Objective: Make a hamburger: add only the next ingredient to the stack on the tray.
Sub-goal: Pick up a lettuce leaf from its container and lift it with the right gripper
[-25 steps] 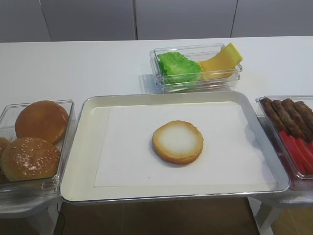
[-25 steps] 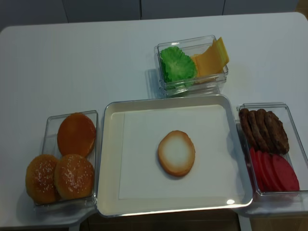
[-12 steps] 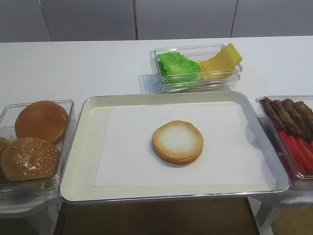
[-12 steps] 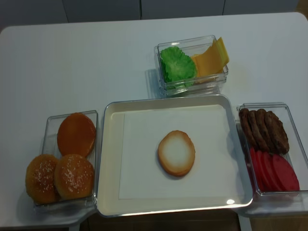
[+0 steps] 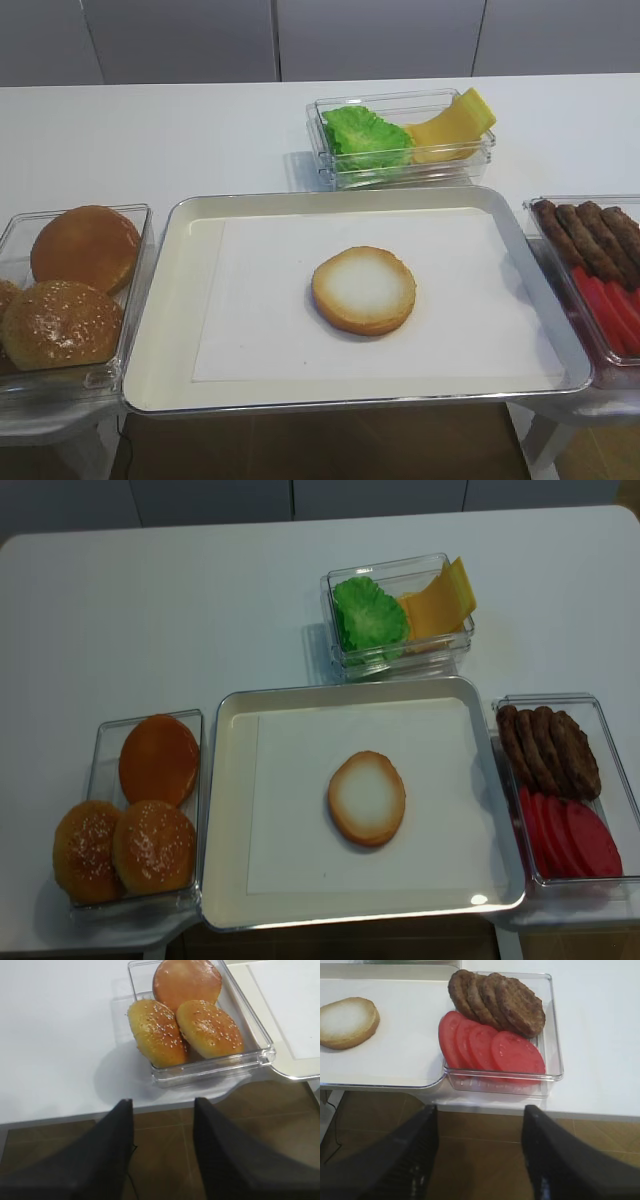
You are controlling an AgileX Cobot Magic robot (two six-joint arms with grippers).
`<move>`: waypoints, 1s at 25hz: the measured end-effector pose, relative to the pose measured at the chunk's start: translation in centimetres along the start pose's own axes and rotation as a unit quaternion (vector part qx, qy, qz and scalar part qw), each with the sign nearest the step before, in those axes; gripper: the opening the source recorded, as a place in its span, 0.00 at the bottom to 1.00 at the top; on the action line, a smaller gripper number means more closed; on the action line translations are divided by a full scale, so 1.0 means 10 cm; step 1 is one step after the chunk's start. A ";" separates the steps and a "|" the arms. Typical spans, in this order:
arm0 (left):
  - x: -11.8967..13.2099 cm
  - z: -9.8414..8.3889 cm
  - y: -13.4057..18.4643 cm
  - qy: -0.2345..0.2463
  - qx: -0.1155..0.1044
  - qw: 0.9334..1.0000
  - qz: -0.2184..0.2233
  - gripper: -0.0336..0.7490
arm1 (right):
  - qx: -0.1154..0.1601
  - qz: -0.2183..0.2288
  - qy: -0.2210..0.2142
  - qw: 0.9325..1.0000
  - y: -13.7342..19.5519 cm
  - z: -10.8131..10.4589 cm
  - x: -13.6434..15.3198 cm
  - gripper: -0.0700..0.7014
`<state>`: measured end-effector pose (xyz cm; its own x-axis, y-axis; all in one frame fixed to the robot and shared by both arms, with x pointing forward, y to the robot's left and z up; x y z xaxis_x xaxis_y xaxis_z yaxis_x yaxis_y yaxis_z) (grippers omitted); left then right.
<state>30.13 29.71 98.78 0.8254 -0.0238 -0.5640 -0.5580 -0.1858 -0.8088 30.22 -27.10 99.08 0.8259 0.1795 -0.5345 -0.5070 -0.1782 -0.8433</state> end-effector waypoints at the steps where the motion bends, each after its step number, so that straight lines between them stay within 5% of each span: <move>1: 0.00 0.00 0.00 0.000 0.000 1.000 0.000 0.43 | 0.000 0.000 0.000 1.000 0.00 0.00 0.00 0.62; 9: 0.00 0.00 0.00 0.000 0.000 1.000 0.000 0.43 | 0.004 -0.006 -0.009 1.000 -0.02 0.03 0.00 0.62; 15: 0.00 0.00 0.00 0.000 0.000 1.000 0.000 0.43 | 0.036 -0.042 -0.031 0.998 -0.19 0.11 -0.05 0.62; 25: 0.00 0.00 0.00 0.000 0.000 1.000 0.000 0.43 | 0.059 0.021 -0.032 0.998 -0.62 -0.01 0.23 0.62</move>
<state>30.13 29.71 98.78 0.8254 -0.0238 -0.5640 -0.5580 -0.1858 -0.8088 35.29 -25.73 103.07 0.7877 0.2374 -0.5685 -0.5691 -0.0733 -0.8190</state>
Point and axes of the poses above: a point on each arm's last joint axis where the gripper is mounted, x pointing out along that axis toward the gripper, z along the wrist's bending axis when the last joint is at zero, y = z × x, the point moved 9 cm from there along x, pointing out along that axis toward the gripper, and after that the axes turned 9 degrees about -x, right-handed, at the moved point
